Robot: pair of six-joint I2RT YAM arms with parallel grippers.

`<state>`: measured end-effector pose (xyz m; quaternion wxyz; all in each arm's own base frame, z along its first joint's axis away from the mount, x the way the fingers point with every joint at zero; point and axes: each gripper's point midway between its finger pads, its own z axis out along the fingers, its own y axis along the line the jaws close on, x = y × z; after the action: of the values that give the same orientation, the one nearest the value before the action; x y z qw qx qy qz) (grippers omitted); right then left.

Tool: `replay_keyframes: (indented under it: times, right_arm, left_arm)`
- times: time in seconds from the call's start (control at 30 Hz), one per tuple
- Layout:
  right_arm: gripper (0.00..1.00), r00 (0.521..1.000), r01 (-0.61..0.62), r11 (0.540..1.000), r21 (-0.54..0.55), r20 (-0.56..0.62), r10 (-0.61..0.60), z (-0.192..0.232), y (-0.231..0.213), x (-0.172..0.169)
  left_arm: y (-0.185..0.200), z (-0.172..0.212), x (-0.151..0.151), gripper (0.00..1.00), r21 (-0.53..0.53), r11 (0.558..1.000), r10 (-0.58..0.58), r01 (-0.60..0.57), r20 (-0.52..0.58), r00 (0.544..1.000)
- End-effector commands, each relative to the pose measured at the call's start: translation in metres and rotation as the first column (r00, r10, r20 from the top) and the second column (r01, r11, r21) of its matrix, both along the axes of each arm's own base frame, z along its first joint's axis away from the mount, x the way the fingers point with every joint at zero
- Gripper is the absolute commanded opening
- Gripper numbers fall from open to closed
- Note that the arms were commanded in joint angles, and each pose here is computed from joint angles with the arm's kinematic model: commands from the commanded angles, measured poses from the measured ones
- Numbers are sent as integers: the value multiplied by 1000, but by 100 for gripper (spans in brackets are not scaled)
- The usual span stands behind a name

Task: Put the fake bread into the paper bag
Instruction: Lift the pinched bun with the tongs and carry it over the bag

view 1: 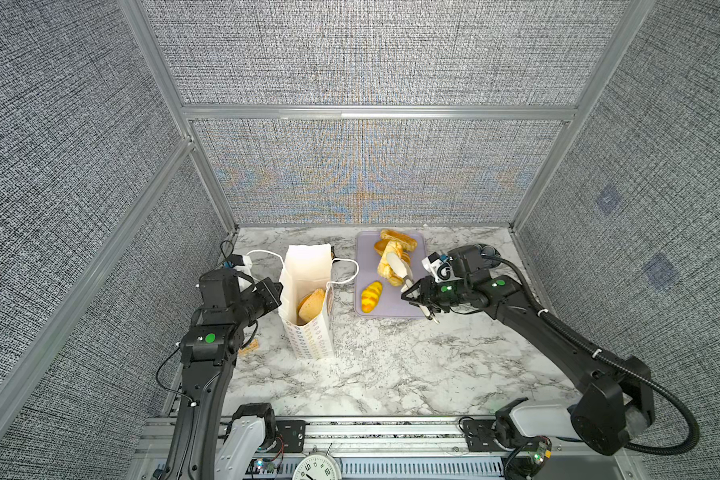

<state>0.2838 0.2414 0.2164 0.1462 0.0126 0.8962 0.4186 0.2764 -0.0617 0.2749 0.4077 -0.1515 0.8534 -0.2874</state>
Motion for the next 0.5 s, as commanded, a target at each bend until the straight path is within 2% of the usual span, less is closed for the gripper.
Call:
replay_keyframes:
  times: [0.0,0.47]
  right_arm:
    - [37,999,-22,1000,9,37,22,13,1,-2]
    - [35,984,-56,998,42,173,48,81,1,-10]
  left_arm:
    - [1,6,0,0,1,1000,3,-3,19,1000]
    - [1,7,-1,0,1,1000,5,-5,20,1000]
